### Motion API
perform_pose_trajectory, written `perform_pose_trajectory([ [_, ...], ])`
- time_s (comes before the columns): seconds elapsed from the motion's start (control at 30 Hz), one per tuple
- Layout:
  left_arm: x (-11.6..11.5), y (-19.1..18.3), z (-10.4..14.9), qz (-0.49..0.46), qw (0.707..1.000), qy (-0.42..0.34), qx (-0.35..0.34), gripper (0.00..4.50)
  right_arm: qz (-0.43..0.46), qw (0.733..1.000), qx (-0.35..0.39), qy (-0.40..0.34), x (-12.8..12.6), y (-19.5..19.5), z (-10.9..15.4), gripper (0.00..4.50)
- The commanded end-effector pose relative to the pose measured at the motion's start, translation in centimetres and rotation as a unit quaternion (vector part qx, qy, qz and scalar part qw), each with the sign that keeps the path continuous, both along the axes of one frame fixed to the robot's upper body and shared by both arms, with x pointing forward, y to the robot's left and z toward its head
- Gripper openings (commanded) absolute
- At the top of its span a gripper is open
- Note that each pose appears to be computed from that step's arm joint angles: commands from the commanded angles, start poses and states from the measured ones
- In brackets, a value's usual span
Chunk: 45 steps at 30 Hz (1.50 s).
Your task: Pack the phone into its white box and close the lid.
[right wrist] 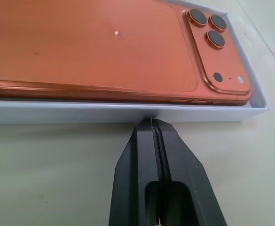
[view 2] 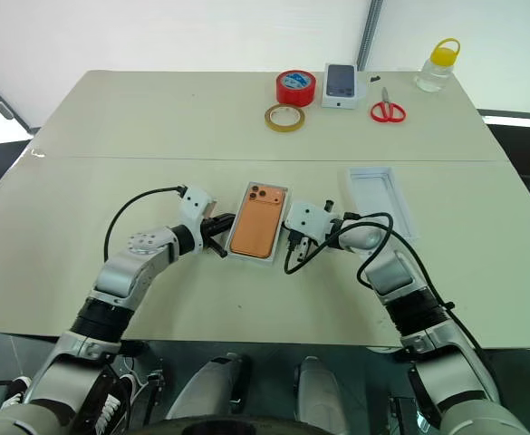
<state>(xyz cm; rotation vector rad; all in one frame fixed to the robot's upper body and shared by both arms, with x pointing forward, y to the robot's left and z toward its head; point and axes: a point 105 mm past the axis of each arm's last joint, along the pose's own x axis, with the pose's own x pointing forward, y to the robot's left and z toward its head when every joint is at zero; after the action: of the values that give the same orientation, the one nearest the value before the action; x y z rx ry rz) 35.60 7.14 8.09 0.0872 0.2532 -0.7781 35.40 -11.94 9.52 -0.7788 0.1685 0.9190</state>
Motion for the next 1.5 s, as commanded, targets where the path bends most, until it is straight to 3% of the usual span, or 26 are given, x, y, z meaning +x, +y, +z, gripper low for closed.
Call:
perform_pose_trajectory([
  [0.03, -1.1, -5.0, -0.4, -0.076, 0.997, 0.016, -0.014, 0.02, -0.005, 0.999, 0.003, -0.034, 0.6, -1.0, 2.0, 0.0],
  [0.4, -1.9, -10.4, 0.4, -0.152, 0.988, 0.0, -0.026, 0.02, -0.031, 0.999, -0.029, -0.02, 0.2, -4.6, 1.2, 0.0],
  [1.23, -0.8, -8.5, 0.5, -0.115, 0.993, -0.017, -0.02, 0.02, -0.023, 0.999, -0.037, 0.017, -1.1, -5.7, 1.0, 0.0],
  [1.5, -0.4, -7.0, 0.8, -0.102, 0.994, -0.031, -0.009, 0.02, -0.043, 0.997, -0.062, -0.018, -0.1, -7.1, 2.2, 0.0],
])
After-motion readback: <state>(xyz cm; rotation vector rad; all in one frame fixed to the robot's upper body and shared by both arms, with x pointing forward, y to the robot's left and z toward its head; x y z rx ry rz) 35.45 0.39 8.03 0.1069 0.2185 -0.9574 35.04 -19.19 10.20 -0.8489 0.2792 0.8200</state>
